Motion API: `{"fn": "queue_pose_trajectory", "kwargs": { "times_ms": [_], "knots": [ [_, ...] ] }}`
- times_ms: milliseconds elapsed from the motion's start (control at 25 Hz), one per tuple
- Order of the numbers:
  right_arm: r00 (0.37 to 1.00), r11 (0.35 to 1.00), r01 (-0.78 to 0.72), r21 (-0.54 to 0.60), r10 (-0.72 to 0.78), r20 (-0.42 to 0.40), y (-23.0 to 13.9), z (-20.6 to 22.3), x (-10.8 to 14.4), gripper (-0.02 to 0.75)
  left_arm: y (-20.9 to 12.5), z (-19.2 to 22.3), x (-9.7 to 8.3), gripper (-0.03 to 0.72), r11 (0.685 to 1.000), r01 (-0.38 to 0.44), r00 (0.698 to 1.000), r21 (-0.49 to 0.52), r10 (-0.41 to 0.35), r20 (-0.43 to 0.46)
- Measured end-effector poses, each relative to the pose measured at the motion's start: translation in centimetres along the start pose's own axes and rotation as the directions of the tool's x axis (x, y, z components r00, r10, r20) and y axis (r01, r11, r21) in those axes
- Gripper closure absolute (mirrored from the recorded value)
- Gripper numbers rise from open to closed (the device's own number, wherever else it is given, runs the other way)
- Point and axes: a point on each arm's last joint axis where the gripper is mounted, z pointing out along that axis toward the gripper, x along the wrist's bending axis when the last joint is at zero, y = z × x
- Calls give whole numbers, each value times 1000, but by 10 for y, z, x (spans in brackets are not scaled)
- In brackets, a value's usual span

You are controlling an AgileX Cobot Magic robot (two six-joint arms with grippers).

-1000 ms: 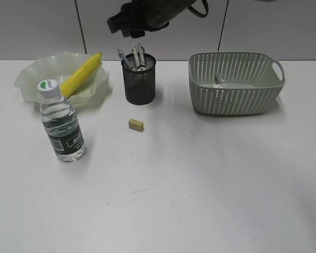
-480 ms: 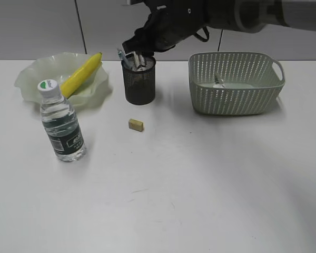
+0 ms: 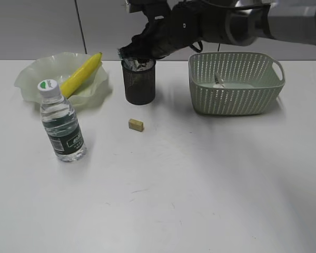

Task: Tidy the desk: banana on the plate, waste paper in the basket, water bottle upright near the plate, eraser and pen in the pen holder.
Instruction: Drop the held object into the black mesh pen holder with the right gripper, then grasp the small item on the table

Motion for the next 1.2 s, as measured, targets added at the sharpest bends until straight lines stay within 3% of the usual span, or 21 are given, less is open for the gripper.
{"fn": "queue_pose_trajectory", "kwargs": {
  "times_ms": [120, 360, 680, 1000, 1200],
  "knots": [
    [1000, 1000, -9, -1, 9, -3, -1, 1, 1, 427, 0, 0, 0, 328, 1000, 0, 1000, 0, 0, 0],
    [1000, 1000, -12, -29, 12, -7, 10, -2, 2, 288, 0, 0, 0, 328, 1000, -1, 1000, 0, 1, -1],
    [1000, 999, -9, 34, 10, -10, 28, -14, 4, 269, 0, 0, 0, 328, 1000, -1, 1000, 0, 1, -1],
    [1000, 972, 6, 237, -3, -10, 54, -77, 6, 267, 0, 0, 0, 328, 1000, -1, 1000, 0, 1, -1],
    [999, 886, 24, 463, -32, 10, 48, -113, 4, 267, 0, 0, 0, 328, 1000, -1, 1000, 0, 1, -1]
  ]
}}
